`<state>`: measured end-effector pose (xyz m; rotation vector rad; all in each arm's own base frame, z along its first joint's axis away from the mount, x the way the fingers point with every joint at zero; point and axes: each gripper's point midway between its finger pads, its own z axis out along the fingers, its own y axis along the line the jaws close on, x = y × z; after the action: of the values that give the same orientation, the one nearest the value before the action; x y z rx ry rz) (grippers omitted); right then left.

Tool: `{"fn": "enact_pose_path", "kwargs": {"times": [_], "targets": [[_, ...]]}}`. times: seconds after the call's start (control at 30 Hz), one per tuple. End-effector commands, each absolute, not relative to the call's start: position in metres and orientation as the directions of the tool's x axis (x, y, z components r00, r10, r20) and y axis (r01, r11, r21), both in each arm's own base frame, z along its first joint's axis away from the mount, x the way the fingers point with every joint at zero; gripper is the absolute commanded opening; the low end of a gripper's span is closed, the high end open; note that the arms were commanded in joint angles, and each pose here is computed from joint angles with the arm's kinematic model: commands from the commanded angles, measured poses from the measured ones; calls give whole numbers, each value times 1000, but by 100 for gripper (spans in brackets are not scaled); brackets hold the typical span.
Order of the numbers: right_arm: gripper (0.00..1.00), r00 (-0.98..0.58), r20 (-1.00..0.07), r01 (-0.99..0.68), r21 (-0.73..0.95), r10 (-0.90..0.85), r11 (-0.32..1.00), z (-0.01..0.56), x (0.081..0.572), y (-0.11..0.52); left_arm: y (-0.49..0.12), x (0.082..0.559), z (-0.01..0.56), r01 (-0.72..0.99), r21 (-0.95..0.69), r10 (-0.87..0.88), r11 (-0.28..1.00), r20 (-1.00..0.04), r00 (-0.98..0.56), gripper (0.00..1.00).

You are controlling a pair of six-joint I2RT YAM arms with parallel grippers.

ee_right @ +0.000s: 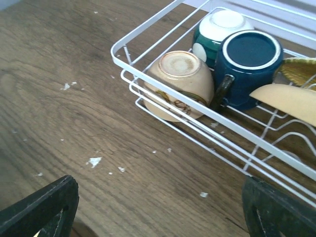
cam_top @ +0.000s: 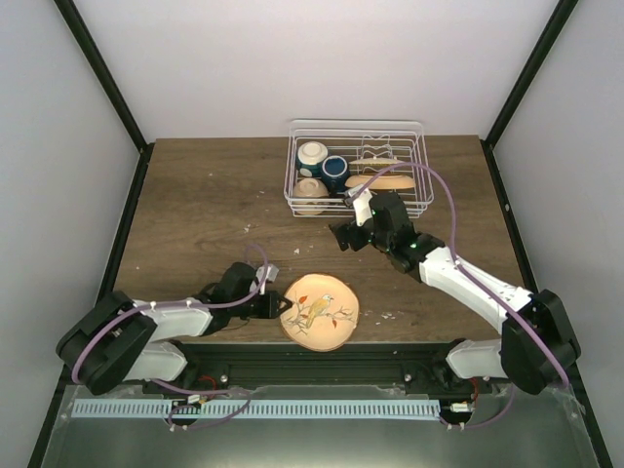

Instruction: Load the mixed dishes into the dish rack

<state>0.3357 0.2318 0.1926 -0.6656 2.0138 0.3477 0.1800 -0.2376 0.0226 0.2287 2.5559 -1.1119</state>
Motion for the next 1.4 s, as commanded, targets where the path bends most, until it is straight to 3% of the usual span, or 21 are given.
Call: {"fn": "enact_pose_path", "kwargs": {"times": [0.0, 0.33, 0.57, 0.83, 1.13, 1.37], "targets": [[91, -443, -875, -592, 121, -196, 797, 212, 330, 237, -238, 169, 24, 324, -676, 63, 662, -380, -923, 0], [97, -654, -745, -574, 373, -134, 729, 191, 301, 234, -233, 194, 71, 367, -661, -2, 655, -487, -873, 0], [97, -716, -683, -564, 448, -141, 693, 175, 283, 232, -209, 213, 112, 378, -649, -91, 660, -569, -818, 0], [97, -778, -602, -543, 497, -182, 676, 126, 263, 232, -203, 214, 138, 387, -676, -145, 626, -589, -795, 0], [97, -778, -599, -579, 568, -188, 585, 103, 253, 246, -206, 212, 147, 408, -689, -145, 599, -595, -791, 0], [79, -797, -561, -596, 676, -223, 434, 93, 242, 271, -209, 211, 153, 432, -692, -144, 579, -608, -781, 0]]}}
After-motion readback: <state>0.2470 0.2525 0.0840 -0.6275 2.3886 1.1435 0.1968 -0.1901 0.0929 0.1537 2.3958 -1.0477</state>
